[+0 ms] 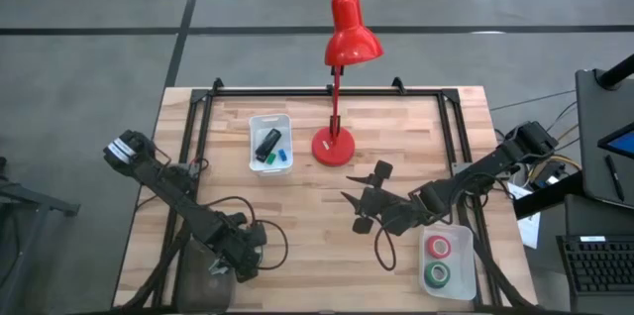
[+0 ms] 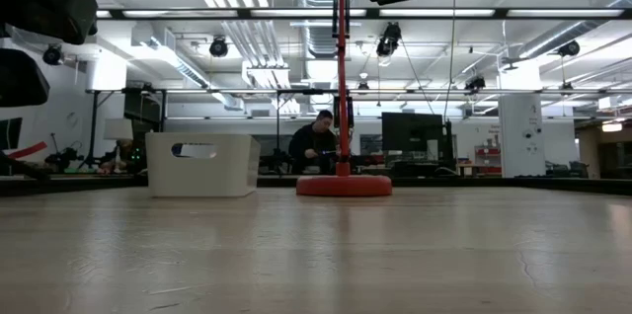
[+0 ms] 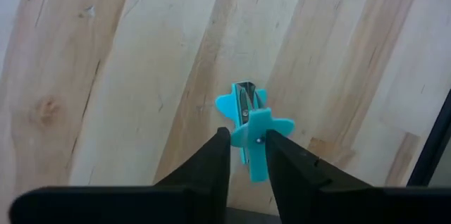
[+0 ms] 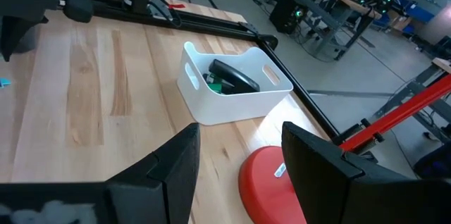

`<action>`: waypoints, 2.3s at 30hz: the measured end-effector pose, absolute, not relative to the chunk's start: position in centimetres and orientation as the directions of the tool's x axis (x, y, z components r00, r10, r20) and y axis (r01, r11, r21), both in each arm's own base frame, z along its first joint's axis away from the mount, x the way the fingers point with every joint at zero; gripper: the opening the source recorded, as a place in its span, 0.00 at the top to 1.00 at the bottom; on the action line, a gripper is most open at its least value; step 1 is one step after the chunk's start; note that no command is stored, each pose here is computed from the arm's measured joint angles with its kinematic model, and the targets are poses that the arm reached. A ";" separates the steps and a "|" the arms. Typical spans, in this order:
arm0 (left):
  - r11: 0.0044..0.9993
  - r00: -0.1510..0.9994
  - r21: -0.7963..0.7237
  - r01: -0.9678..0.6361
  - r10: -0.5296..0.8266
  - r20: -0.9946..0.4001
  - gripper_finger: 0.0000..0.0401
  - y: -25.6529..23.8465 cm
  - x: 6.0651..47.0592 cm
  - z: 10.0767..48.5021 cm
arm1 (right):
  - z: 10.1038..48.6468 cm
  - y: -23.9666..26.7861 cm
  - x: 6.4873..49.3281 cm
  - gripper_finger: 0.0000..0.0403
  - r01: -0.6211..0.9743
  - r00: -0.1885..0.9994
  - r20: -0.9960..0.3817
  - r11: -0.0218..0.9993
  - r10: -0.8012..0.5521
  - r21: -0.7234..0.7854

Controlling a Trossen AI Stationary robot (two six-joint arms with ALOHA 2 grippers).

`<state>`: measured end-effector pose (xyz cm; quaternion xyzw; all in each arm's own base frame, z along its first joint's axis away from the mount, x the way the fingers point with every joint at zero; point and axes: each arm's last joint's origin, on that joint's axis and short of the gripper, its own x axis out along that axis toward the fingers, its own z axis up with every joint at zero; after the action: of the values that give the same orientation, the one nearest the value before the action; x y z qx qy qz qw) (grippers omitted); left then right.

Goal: Pick and place Stapler, Stapler remover, tape
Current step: Put the blue staple remover into the black bin

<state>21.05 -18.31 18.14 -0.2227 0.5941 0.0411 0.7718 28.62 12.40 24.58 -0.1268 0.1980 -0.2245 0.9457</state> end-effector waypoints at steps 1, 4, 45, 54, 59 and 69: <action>0.897 0.289 -0.295 -0.328 -0.202 -0.936 0.78 -18.3 21.0 18.1 | 24.6 12.4 28.6 0.52 0.374 0.821 -0.318 0.867 -0.475 -0.329; 0.897 0.288 -0.295 -0.328 -0.203 -0.936 0.84 -18.3 21.0 18.1 | 24.6 12.4 28.6 0.52 0.375 0.821 -0.318 0.867 -0.475 -0.329; 0.902 0.322 -0.327 -0.281 -0.233 -0.918 1.00 -19.8 22.1 23.6 | 24.2 11.7 28.8 0.52 0.375 0.814 -0.335 0.870 -0.474 -0.320; 0.885 0.217 -0.252 -0.391 -0.178 -0.960 1.00 -21.0 19.8 27.8 | 24.2 11.7 28.8 0.52 0.370 0.816 -0.339 0.873 -0.469 -0.317; 0.840 0.195 -0.247 -0.484 -0.172 -0.966 1.00 -22.8 17.3 27.4 | 24.1 11.7 28.8 0.52 0.358 0.820 -0.345 0.880 -0.456 -0.311; 0.784 0.289 -0.229 -0.577 -0.066 -0.955 0.99 -24.5 13.8 26.4 | 24.1 11.7 28.8 0.52 0.357 0.820 -0.346 0.879 -0.456 -0.315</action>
<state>13.80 -24.50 26.36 -0.2816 0.5713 0.1700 0.7519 28.83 11.68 24.09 -0.1189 0.2098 -0.2148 0.9464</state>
